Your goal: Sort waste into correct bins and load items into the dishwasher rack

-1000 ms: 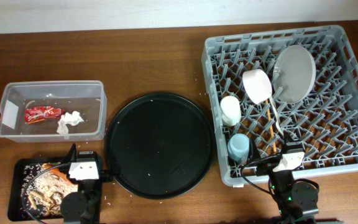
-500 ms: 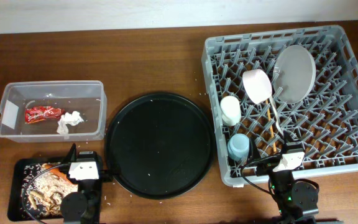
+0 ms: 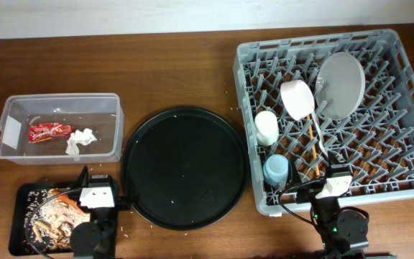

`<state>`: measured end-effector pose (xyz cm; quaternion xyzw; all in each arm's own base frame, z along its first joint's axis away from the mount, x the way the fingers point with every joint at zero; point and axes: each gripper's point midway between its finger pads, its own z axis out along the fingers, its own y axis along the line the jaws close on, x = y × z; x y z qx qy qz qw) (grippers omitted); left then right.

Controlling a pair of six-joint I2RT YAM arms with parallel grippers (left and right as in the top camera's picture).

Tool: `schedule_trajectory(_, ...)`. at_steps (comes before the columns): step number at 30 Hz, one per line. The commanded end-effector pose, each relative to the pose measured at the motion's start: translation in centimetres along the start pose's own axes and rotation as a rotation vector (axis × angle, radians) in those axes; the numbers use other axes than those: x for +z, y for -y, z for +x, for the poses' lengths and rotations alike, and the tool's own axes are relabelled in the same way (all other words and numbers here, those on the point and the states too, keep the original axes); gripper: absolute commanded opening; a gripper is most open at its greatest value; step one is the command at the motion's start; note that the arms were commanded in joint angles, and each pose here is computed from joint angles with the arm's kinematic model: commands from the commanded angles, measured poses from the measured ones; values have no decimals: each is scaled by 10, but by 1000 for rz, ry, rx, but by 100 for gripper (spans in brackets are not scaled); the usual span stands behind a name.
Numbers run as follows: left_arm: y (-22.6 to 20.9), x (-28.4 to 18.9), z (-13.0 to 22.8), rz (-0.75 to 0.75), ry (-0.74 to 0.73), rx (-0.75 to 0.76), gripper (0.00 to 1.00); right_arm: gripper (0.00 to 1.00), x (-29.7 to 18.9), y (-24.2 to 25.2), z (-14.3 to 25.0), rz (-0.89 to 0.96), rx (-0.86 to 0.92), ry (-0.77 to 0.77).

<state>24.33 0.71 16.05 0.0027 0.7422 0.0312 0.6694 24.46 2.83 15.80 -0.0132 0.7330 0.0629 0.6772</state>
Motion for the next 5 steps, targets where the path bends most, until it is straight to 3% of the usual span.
schedule_trajectory(1, -1, 1, 4, -7, -4, 16, 99, 99, 0, 0, 2, 0, 4, -4)
schedule_trajectory(5, -1, 1, 4, -7, -4, 16, 99, 99, 0, 0, 2, 0, 4, -4)
